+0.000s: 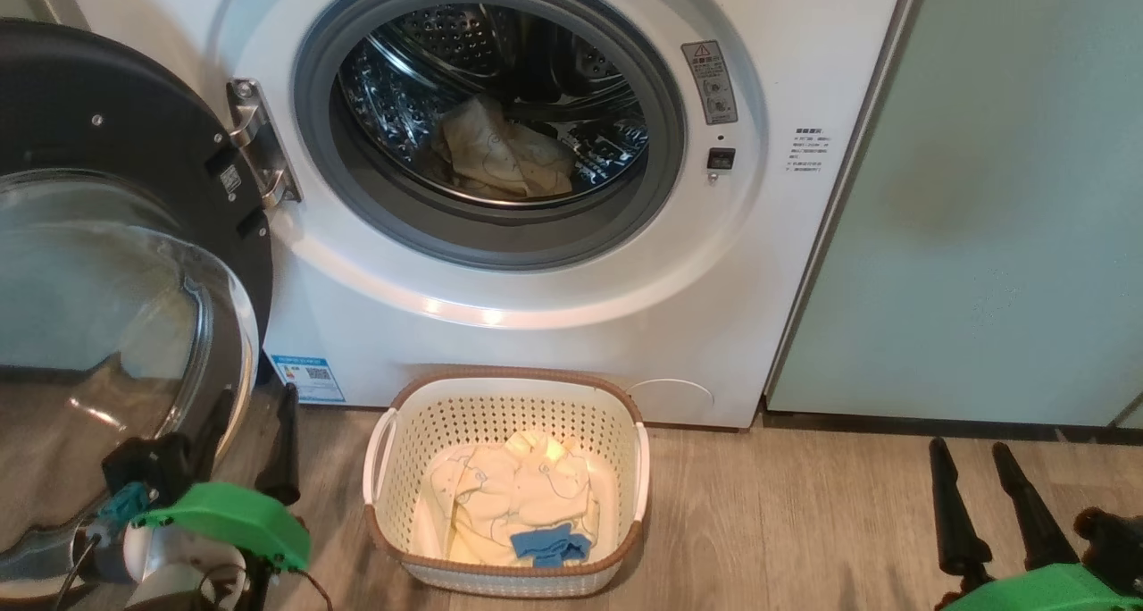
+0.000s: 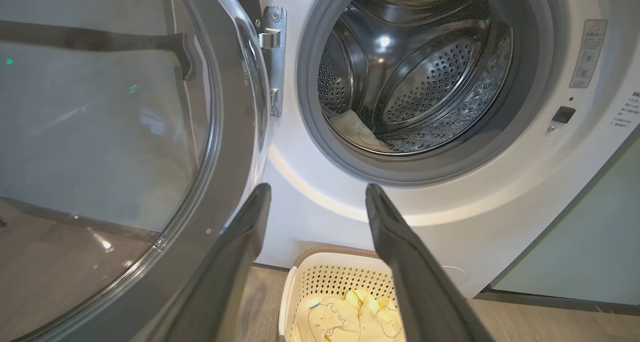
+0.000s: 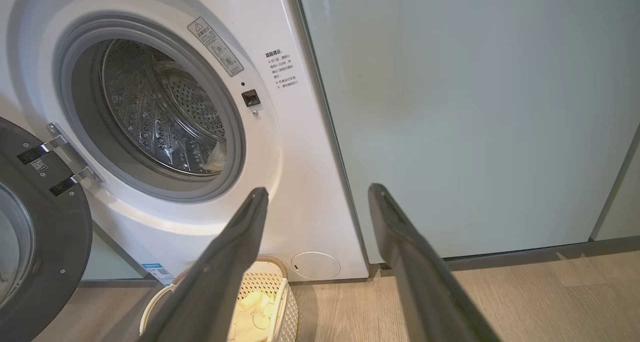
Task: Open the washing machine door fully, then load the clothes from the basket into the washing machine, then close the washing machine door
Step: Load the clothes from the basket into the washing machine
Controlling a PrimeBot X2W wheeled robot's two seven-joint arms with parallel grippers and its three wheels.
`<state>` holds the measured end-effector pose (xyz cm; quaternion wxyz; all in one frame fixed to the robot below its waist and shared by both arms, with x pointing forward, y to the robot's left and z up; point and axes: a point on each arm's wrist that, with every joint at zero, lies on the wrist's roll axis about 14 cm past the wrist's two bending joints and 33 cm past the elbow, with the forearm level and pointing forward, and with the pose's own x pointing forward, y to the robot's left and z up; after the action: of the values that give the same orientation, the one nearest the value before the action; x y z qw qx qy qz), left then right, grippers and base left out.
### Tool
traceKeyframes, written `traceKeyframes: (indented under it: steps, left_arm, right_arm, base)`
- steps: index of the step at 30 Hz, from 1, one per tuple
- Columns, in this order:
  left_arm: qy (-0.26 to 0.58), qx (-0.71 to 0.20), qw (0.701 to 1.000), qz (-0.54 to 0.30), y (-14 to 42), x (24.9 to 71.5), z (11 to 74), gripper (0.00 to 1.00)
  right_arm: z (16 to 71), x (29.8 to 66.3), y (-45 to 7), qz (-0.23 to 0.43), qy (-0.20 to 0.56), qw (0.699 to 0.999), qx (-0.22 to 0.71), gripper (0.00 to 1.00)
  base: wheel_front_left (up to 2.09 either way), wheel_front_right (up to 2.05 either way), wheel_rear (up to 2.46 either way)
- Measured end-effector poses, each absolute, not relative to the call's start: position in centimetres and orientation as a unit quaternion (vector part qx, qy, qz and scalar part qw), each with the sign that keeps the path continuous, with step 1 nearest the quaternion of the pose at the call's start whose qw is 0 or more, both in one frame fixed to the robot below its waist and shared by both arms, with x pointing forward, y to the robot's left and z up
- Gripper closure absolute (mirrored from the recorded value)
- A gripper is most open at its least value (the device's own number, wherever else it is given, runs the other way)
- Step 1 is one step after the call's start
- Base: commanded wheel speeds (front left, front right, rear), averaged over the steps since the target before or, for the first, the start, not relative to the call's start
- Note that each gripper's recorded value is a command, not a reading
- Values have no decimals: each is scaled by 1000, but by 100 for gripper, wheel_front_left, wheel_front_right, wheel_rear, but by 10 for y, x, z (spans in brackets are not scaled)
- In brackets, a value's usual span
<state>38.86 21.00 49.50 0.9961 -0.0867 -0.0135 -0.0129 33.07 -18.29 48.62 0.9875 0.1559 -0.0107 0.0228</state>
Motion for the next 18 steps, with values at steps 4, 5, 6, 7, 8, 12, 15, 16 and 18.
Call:
traceKeyframes:
  steps: [4, 5, 6, 7, 8, 12, 15, 16, 18]
  left_arm:
    - [-10, -85, 996, -13, 210, 387, 493, 0]
    - [-8, -83, 996, -14, 210, 386, 492, 0]
    - [-6, -82, 997, -14, 209, 386, 490, 0]
    - [-5, -82, 997, -14, 209, 385, 489, 0]
    - [-5, -82, 996, -15, 209, 385, 489, 0]
    - [-5, -82, 996, -17, 207, 386, 490, 0]
    - [-4, -83, 996, -22, 203, 387, 489, 0]
    - [-3, -84, 996, -25, 201, 387, 488, 0]
    - [1, -86, 996, -32, 194, 388, 486, 0]
  right_arm:
    - [486, 331, -183, 22, -10, 987, 156, 0]
    - [486, 331, -183, 22, -10, 987, 156, 0]
    - [486, 331, -183, 22, -10, 987, 156, 0]
    - [486, 331, -183, 22, -10, 987, 156, 0]
    - [486, 331, -183, 22, -10, 987, 156, 0]
    - [485, 330, -184, 21, -9, 987, 156, 0]
    - [485, 330, -184, 20, -9, 988, 156, 0]
    - [485, 330, -185, 19, -9, 988, 156, 0]
    - [484, 329, -185, 18, -8, 988, 156, 0]
  base:
    - [0, 0, 0]
    - [0, 0, 0]
    - [0, 0, 0]
    - [0, 0, 0]
    - [0, 0, 0]
    - [0, 0, 0]
    - [0, 0, 0]
    - [0, 0, 0]
    - [0, 0, 0]
